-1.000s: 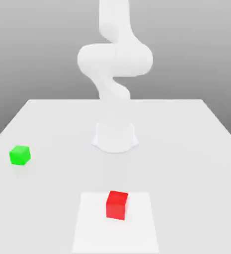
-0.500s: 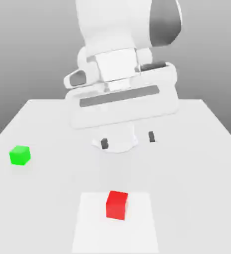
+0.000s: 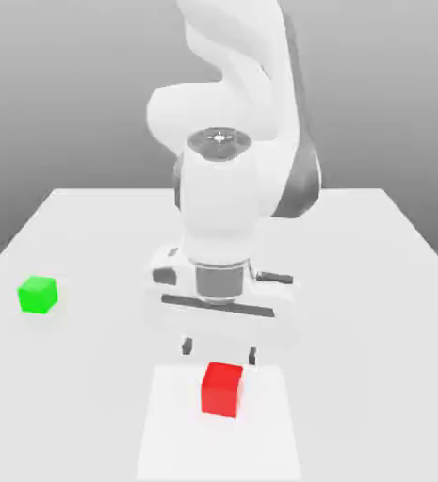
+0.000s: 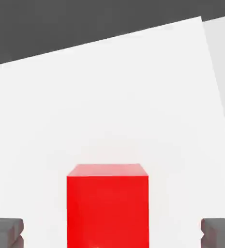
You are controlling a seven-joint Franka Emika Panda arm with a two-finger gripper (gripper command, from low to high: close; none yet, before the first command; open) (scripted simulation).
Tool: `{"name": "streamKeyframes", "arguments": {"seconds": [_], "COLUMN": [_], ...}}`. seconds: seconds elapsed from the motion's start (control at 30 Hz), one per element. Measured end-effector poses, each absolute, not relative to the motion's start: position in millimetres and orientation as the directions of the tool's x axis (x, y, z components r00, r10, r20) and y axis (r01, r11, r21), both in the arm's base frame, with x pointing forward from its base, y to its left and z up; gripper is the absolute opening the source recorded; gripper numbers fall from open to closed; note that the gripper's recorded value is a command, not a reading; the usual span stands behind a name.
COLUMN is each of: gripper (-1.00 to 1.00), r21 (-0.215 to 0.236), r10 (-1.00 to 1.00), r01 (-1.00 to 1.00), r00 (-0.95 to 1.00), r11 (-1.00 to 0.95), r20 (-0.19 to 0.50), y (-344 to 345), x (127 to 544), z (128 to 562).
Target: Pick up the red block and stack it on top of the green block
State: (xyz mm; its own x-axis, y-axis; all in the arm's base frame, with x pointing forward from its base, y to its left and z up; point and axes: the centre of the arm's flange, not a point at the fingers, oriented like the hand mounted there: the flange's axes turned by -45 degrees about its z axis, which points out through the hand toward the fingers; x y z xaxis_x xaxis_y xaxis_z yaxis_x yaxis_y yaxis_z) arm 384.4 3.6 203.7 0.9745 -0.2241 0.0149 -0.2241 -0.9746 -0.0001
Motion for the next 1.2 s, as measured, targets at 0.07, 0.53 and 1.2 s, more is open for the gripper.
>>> {"name": "streamKeyframes", "arguments": {"seconds": [0.07, 0.53, 1.2], "gripper": [0.0, -1.0, -1.0], "r21": [0.001, 0.001, 0.0], "r10": [-0.219, -0.223, -0.221], "r01": [-0.22, -0.223, -0.221], "r00": [0.975, 0.975, 0.975], "r11": [-0.976, -0.975, -0.975], "r20": [0.019, 0.004, 0.015], "y": [5, 5, 5], "x": [386, 379, 384], "z": [199, 146, 204]}}
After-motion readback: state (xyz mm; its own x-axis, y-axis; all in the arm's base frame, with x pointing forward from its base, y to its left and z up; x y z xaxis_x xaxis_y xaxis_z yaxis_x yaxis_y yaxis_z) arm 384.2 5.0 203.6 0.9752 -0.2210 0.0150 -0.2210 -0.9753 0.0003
